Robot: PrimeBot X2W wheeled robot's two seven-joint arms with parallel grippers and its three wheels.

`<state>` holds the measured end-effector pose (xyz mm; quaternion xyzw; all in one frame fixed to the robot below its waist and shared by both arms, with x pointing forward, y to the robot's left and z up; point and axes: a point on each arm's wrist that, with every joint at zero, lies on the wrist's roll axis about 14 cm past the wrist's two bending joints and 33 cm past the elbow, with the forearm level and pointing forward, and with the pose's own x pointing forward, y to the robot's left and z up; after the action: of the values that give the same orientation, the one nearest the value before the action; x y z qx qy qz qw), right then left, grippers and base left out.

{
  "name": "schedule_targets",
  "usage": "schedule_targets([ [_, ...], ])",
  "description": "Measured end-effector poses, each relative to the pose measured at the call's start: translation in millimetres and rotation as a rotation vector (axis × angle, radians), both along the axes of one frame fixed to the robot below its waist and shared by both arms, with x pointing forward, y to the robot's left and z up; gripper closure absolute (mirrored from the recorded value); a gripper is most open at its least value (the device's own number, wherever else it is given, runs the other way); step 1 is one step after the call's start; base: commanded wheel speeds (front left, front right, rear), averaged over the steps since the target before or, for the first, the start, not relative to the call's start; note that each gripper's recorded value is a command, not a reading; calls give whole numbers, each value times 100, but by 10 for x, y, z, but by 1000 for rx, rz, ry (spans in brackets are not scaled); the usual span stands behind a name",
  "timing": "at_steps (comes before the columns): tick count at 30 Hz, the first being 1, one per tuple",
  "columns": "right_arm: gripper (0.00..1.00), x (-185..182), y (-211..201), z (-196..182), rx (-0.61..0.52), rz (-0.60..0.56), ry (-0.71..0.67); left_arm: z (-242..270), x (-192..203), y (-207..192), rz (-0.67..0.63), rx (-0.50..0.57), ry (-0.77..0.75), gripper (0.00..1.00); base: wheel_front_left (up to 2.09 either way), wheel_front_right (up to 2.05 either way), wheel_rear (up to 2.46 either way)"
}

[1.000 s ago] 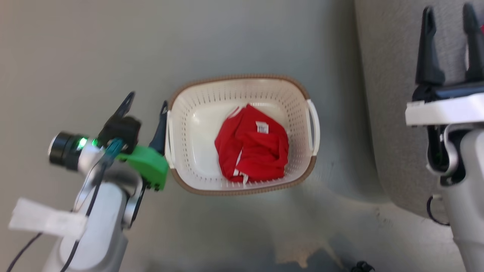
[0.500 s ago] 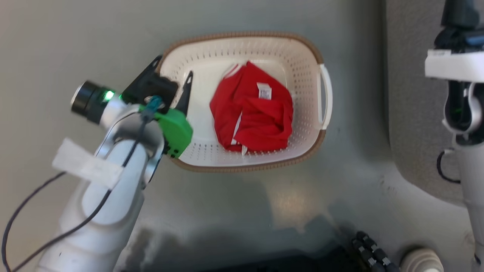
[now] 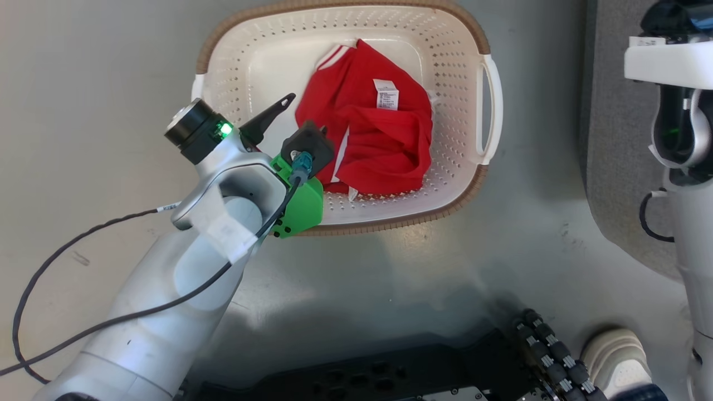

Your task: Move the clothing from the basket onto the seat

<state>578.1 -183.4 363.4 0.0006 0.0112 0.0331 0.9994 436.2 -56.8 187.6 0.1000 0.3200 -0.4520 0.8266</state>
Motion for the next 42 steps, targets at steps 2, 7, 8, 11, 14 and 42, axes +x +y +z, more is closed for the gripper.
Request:
schedule_targets([
  [2, 0, 6, 8, -35, 0, 0, 6, -61, -45, -41, -25, 7, 11, 0, 0, 0, 0],
  [7, 0, 5, -20, -107, -11, -9, 23, -133, -215, -184, -100, 1, 37, 0, 0, 0, 0],
  [8, 0, 6, -13, -111, -8, -9, 24, -143, -253, -211, -114, 1, 42, 0, 0, 0, 0],
  [11, 0, -3, -22, -132, -13, -12, 28, -194, -368, -254, -158, 6, 54, 0, 0, 0, 0],
  [14, 0, 9, -4, -123, -9, -10, 24, -246, -457, -283, -187, 13, 69, 0, 0, 0, 0],
  [42, 0, 16, -165, -225, -37, -66, 42, -583, -1001, -524, -452, 28, 123, 65, 0, 0, 0],
])
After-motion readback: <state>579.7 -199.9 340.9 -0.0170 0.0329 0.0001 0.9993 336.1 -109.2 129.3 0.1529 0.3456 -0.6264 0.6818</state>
